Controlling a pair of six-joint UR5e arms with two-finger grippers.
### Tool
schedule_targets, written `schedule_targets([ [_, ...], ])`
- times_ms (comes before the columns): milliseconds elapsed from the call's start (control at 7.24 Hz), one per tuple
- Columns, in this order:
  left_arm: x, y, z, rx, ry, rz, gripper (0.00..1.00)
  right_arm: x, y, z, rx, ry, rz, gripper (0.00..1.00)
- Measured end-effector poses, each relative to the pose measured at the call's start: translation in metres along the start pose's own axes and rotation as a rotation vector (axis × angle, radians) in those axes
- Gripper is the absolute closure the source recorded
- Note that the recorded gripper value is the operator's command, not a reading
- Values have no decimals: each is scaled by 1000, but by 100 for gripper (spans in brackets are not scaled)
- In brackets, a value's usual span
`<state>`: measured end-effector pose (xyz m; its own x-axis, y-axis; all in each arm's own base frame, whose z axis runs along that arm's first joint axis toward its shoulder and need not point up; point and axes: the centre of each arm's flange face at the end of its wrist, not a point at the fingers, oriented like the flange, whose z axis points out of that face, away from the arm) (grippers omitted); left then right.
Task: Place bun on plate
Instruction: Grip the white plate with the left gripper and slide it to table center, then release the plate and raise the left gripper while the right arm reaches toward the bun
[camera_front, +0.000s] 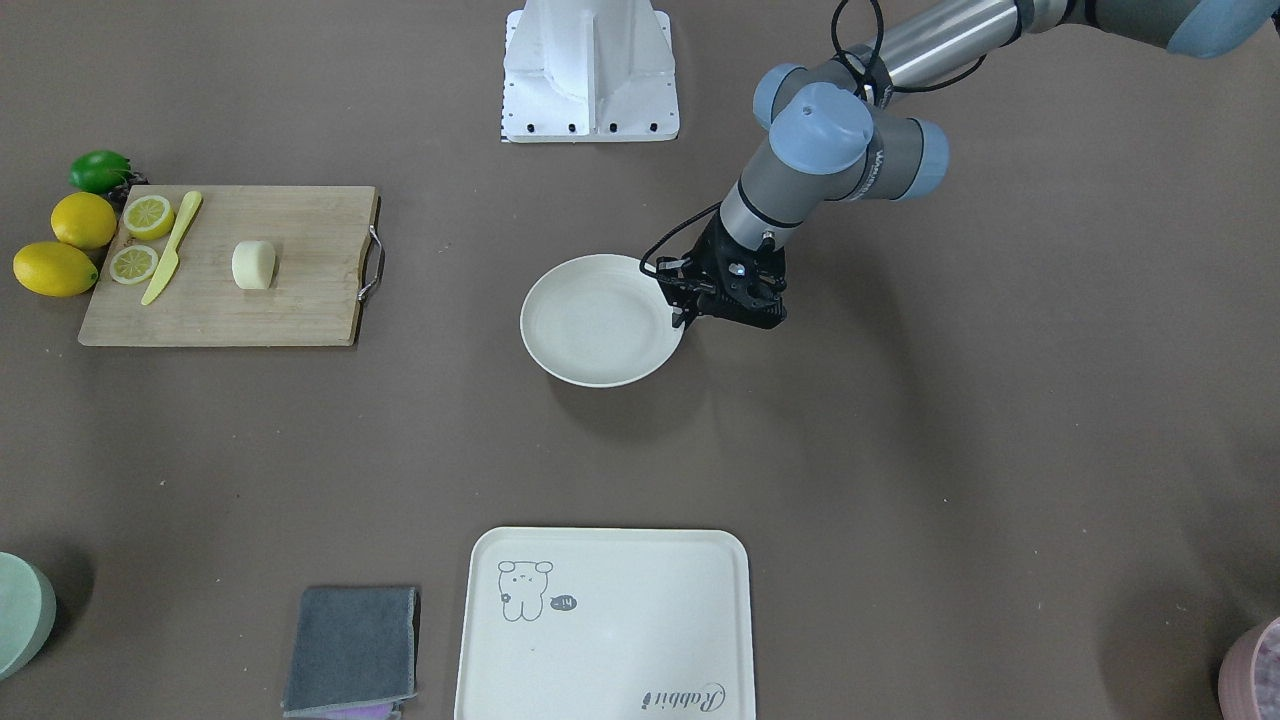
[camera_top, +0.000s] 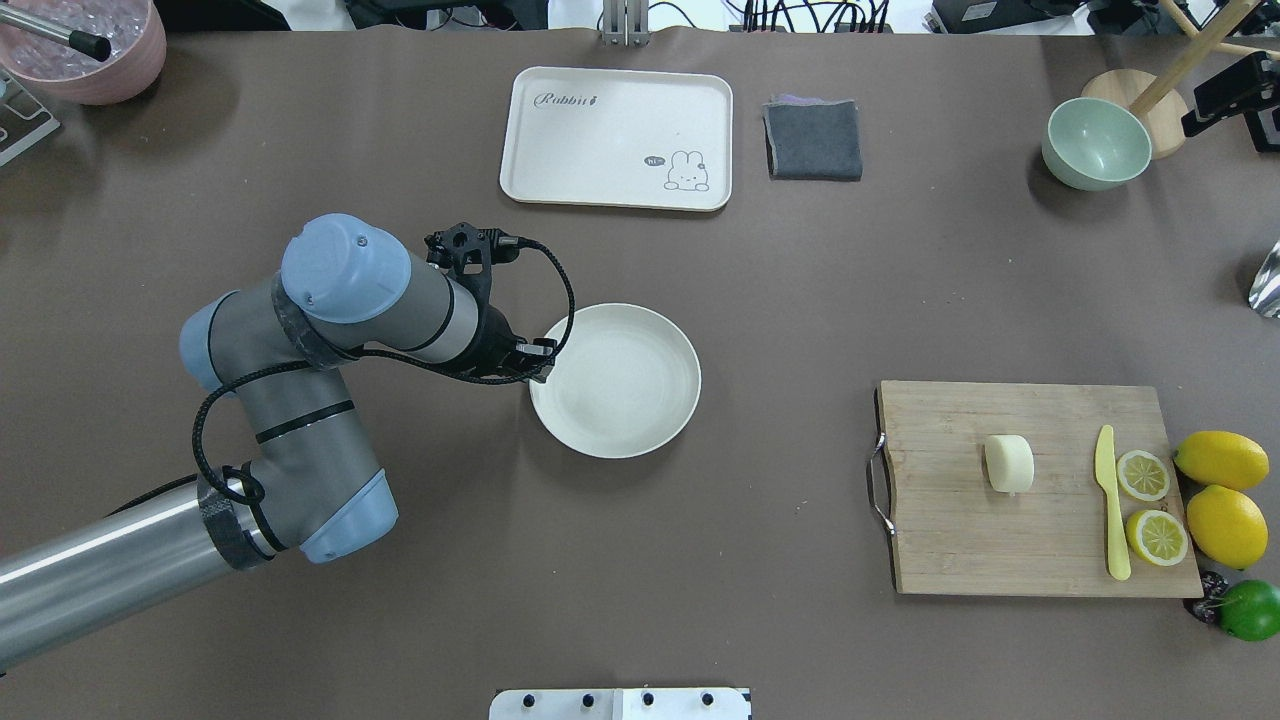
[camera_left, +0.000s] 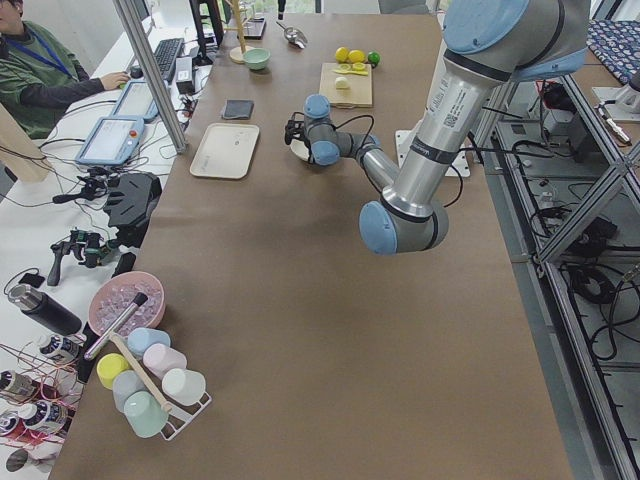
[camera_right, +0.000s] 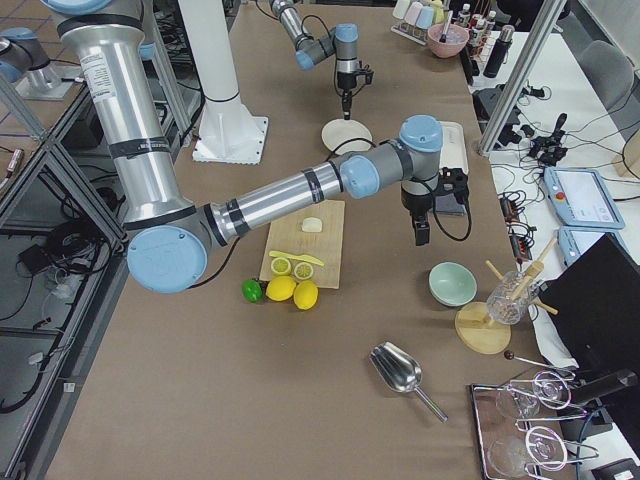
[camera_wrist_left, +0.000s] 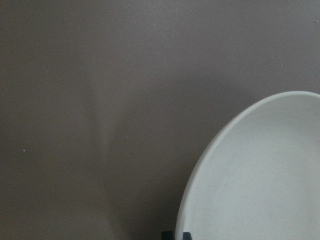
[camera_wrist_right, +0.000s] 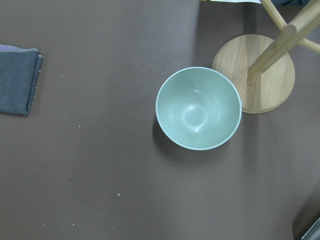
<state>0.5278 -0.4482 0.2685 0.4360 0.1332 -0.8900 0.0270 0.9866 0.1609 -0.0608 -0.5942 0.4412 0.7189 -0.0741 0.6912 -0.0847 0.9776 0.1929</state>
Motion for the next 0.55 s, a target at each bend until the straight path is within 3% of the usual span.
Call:
schedule_targets([
  [276,-1,-3,-4,16,20,6,3,-7,-2,0,1,-4,-11,0],
  [553,-19,-45,-46,95,26,-15,3,-29,-4,4,-5,-22,-42,0],
])
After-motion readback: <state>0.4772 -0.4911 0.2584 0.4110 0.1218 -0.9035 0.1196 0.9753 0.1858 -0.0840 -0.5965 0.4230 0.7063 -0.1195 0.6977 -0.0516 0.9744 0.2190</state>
